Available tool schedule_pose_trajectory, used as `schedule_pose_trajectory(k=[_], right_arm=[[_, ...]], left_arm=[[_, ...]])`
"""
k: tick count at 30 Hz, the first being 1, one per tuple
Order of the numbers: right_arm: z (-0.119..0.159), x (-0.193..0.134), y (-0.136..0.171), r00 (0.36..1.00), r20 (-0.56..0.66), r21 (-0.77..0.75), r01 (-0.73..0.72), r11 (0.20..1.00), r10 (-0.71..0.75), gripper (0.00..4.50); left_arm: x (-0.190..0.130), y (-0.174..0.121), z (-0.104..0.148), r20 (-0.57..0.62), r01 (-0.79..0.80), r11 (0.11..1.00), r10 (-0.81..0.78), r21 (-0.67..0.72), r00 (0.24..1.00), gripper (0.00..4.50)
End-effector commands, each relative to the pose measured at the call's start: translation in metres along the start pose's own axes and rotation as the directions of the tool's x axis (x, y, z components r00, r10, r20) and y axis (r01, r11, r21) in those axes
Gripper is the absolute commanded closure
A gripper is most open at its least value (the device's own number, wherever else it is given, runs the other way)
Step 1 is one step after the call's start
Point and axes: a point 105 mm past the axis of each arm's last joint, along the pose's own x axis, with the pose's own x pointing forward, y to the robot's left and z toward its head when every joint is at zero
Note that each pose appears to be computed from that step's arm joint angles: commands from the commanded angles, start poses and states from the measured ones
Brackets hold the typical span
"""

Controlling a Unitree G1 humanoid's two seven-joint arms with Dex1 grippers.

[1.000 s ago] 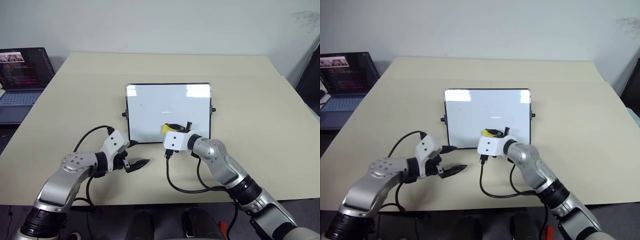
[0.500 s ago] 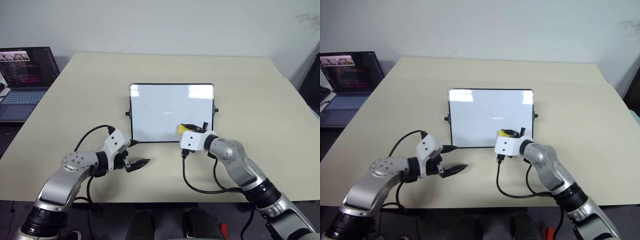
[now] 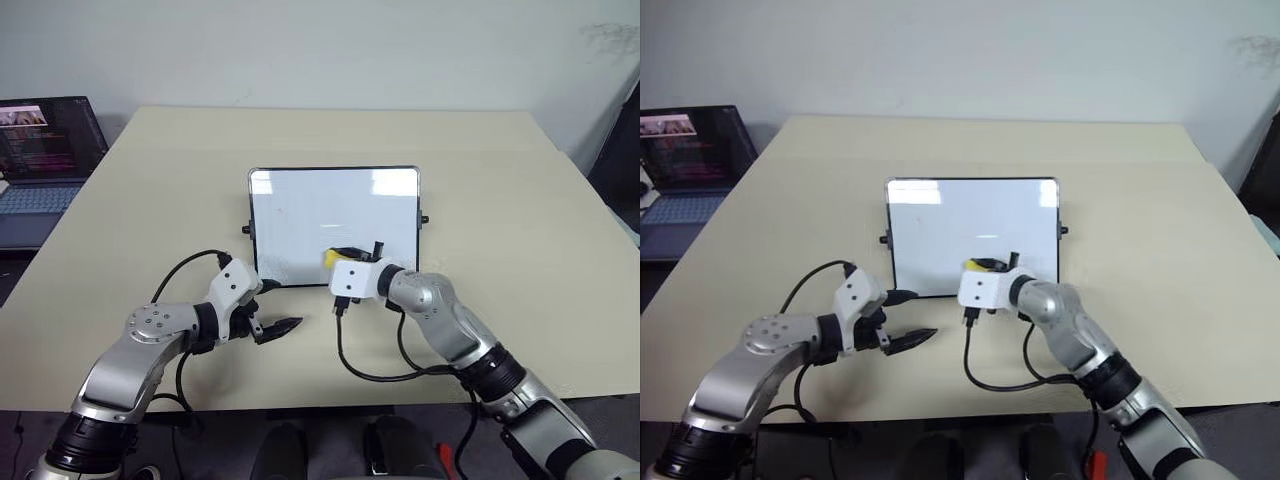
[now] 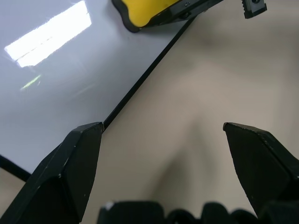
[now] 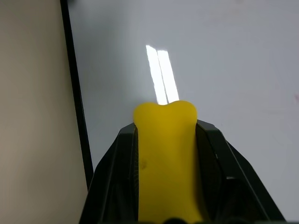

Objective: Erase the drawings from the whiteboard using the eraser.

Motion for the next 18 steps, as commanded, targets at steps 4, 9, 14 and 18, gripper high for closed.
schedule_pose_trajectory(k=[4,9,14,18], right_arm=[[0.006,0.003,-0.001,1.000,0.020,-0.022,-0.004,1.000,0.005,3.20],[-0.022,-0.014,-0.004,0.998,-0.060,-0.003,-0.006,1.000,0.005,3.20],[-0.051,-0.038,-0.007,0.990,-0.144,0.079,0.010,0.997,0.001,3.20],[-0.066,-0.052,-0.012,0.981,-0.193,0.093,0.028,0.995,-0.010,3.20]], left_arm=[[-0.002,-0.001,0.008,0.020,-0.001,1.000,0.000,0.030,1.000,0.00],[-0.001,-0.001,0.009,0.021,0.004,0.999,-0.005,0.032,1.000,0.00],[0.002,-0.002,0.011,0.029,0.019,0.999,-0.020,0.031,0.999,0.00],[0.005,-0.002,0.016,0.045,0.027,0.999,-0.029,0.026,0.999,0.00]])
